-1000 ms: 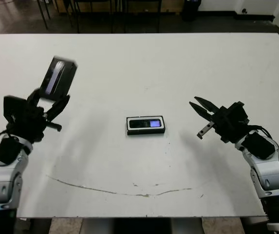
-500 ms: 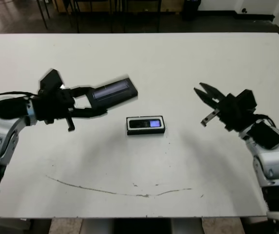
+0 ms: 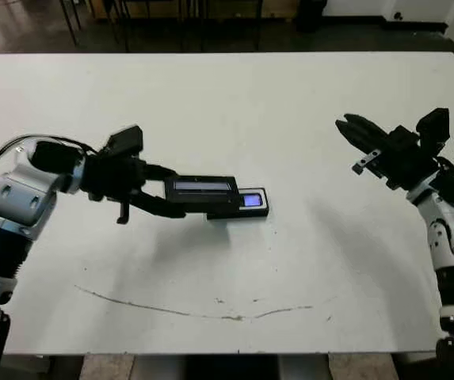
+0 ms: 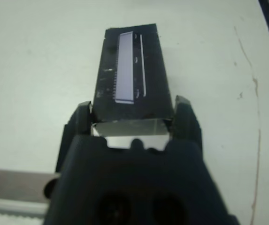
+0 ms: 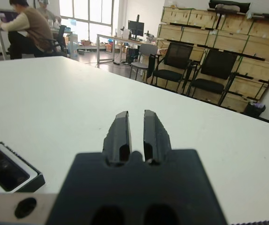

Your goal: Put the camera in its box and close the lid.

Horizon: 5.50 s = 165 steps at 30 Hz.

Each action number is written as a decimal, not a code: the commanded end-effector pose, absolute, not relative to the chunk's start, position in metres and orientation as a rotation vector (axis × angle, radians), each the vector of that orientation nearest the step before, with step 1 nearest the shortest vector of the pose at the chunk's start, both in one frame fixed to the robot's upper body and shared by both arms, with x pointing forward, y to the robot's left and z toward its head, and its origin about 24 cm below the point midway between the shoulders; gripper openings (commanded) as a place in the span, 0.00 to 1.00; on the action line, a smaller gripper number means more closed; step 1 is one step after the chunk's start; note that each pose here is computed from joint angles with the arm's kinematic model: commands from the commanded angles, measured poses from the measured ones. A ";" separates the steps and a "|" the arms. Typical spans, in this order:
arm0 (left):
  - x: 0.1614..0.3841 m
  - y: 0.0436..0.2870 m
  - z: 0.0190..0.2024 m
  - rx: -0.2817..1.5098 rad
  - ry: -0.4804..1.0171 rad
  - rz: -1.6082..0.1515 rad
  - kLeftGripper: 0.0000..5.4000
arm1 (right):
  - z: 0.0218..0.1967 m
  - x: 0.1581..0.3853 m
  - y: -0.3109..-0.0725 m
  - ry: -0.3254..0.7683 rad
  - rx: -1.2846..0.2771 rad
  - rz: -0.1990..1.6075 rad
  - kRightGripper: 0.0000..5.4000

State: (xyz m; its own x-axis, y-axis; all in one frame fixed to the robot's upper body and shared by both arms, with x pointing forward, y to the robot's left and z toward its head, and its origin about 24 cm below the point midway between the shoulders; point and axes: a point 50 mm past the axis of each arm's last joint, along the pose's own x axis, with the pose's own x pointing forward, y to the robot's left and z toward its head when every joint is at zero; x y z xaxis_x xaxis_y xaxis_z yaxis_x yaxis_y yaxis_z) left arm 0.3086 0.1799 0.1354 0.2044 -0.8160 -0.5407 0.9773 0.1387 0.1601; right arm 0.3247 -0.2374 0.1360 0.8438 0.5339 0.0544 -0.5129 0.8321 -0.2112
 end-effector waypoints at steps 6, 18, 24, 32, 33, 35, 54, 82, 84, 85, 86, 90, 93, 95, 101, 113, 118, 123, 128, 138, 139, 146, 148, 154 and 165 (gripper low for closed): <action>0.318 0.171 0.127 0.519 0.312 -1.314 0.21 | 0.131 0.321 -0.241 -0.081 -0.252 0.557 0.00; 0.340 0.178 0.117 0.469 0.241 -1.220 0.21 | 0.126 0.321 -0.242 -0.067 -0.247 0.582 0.00; 0.350 0.182 0.113 0.466 0.280 -1.194 0.21 | 0.124 0.320 -0.244 -0.043 -0.252 0.580 0.00; 0.355 0.179 0.105 0.408 0.425 -1.326 0.21 | 0.124 0.319 -0.242 -0.045 -0.245 0.596 0.00; 0.355 0.178 0.103 0.406 0.438 -1.340 0.21 | 0.123 0.319 -0.242 -0.047 -0.247 0.597 0.00; 0.355 0.176 0.101 0.376 0.462 -1.369 0.21 | 0.123 0.319 -0.242 -0.044 -0.253 0.593 0.00; 0.349 0.164 0.083 0.331 0.566 -1.467 0.18 | 0.126 0.315 -0.245 -0.012 -0.282 0.575 0.00; 0.352 0.131 0.085 0.665 0.565 -1.501 0.17 | 0.126 0.314 -0.245 -0.018 -0.282 0.575 0.00; 0.351 0.127 0.086 0.696 0.559 -1.505 0.17 | 0.127 0.313 -0.244 -0.017 -0.287 0.573 0.00; 0.351 0.125 0.086 0.718 0.554 -1.508 0.17 | 0.127 0.313 -0.244 -0.019 -0.285 0.575 0.00; 0.351 0.123 0.086 0.743 0.549 -1.511 0.17 | 0.127 0.313 -0.244 -0.019 -0.286 0.575 0.00; 0.349 0.118 0.082 0.819 0.573 -1.475 0.15 | 0.127 0.313 -0.245 -0.027 -0.283 0.578 0.00; 0.348 0.116 0.076 0.840 0.593 -1.442 0.14 | 0.126 0.313 -0.245 -0.028 -0.277 0.582 0.00; 0.347 0.116 0.071 0.848 0.625 -1.429 0.14 | 0.126 0.313 -0.244 -0.028 -0.273 0.585 0.00; 0.344 0.109 0.059 0.849 0.670 -1.408 0.14 | 0.126 0.311 -0.243 -0.022 -0.274 0.584 0.00; 0.345 0.089 0.064 0.887 0.627 -1.446 0.12 | 0.124 0.307 -0.241 -0.016 -0.262 0.578 0.00; 0.347 0.086 0.074 0.921 0.607 -1.454 0.12 | 0.122 0.308 -0.240 -0.013 -0.261 0.596 0.00; 0.348 0.085 0.082 0.953 0.592 -1.456 0.12 | 0.121 0.307 -0.238 -0.011 -0.258 0.594 0.00; 0.345 0.086 0.081 1.058 0.645 -1.445 0.14 | 0.120 0.307 -0.237 -0.008 -0.243 0.598 0.00; 0.333 0.118 0.073 1.215 0.627 -1.523 0.56 | 0.118 0.308 -0.235 -0.007 -0.234 0.594 0.00; 0.332 0.124 0.071 1.196 0.672 -1.515 0.61 | 0.118 0.308 -0.235 -0.009 -0.232 0.594 0.00; 0.320 0.175 0.064 1.270 0.689 -1.416 0.89 | 0.119 0.309 -0.235 -0.016 -0.238 0.596 0.00; 0.318 0.195 0.065 1.246 0.753 -1.337 0.98 | 0.118 0.310 -0.234 -0.016 -0.245 0.597 0.00; 0.320 0.246 0.093 1.168 0.801 -1.106 1.00 | 0.119 0.313 -0.231 -0.010 -0.246 0.602 0.00; 0.317 0.209 0.140 0.751 0.074 -0.617 0.88 | 0.116 0.318 -0.222 -0.025 -0.211 0.619 0.00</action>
State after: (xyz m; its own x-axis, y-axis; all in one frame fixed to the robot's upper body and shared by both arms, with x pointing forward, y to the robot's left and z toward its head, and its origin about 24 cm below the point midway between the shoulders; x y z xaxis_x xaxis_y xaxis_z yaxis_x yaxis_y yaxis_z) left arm 0.3219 0.2203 0.1511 0.7929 -0.4755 -0.3810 0.5904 0.4448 0.6735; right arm 0.3177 -0.2233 0.1223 0.8140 0.5804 -0.0259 -0.5717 0.7923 -0.2134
